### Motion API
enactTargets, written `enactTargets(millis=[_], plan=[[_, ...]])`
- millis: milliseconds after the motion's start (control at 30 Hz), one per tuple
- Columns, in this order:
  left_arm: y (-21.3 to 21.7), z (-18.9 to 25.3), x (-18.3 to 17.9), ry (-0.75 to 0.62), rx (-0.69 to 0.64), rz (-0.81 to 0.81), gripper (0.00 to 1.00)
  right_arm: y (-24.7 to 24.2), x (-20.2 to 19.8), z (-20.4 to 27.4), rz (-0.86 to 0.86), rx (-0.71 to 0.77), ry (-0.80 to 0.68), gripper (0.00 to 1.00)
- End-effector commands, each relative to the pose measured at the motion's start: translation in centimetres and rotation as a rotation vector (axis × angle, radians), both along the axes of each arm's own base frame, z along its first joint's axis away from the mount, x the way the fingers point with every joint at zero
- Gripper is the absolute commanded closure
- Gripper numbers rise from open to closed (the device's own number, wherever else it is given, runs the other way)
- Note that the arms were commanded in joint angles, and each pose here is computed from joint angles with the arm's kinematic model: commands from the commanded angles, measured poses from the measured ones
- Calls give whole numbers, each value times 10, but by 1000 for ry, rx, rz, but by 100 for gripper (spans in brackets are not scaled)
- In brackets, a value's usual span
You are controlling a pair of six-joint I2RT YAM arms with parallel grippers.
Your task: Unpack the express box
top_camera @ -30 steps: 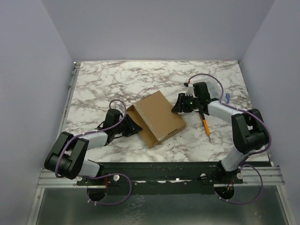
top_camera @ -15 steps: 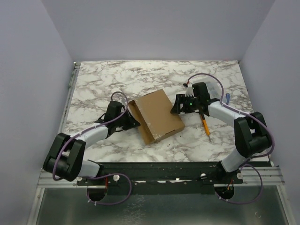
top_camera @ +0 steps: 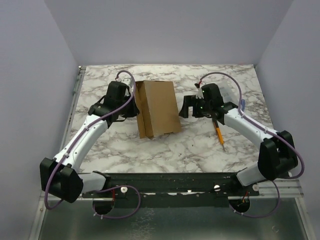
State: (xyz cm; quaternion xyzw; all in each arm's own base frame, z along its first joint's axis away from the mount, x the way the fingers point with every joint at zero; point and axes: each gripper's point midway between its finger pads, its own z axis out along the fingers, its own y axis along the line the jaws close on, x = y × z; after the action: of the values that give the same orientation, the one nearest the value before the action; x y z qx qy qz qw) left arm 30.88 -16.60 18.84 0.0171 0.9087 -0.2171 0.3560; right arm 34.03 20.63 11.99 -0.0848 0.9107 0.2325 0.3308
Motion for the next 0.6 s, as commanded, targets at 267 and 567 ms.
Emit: enactTargets(millis=[267,567], plan=[[45,48,-8,-29,262,-6,100,156,-38,126,219,300,-176,0],[55,80,-5,-67,327,-2,100,202,-17,126,122,246,-175,0]])
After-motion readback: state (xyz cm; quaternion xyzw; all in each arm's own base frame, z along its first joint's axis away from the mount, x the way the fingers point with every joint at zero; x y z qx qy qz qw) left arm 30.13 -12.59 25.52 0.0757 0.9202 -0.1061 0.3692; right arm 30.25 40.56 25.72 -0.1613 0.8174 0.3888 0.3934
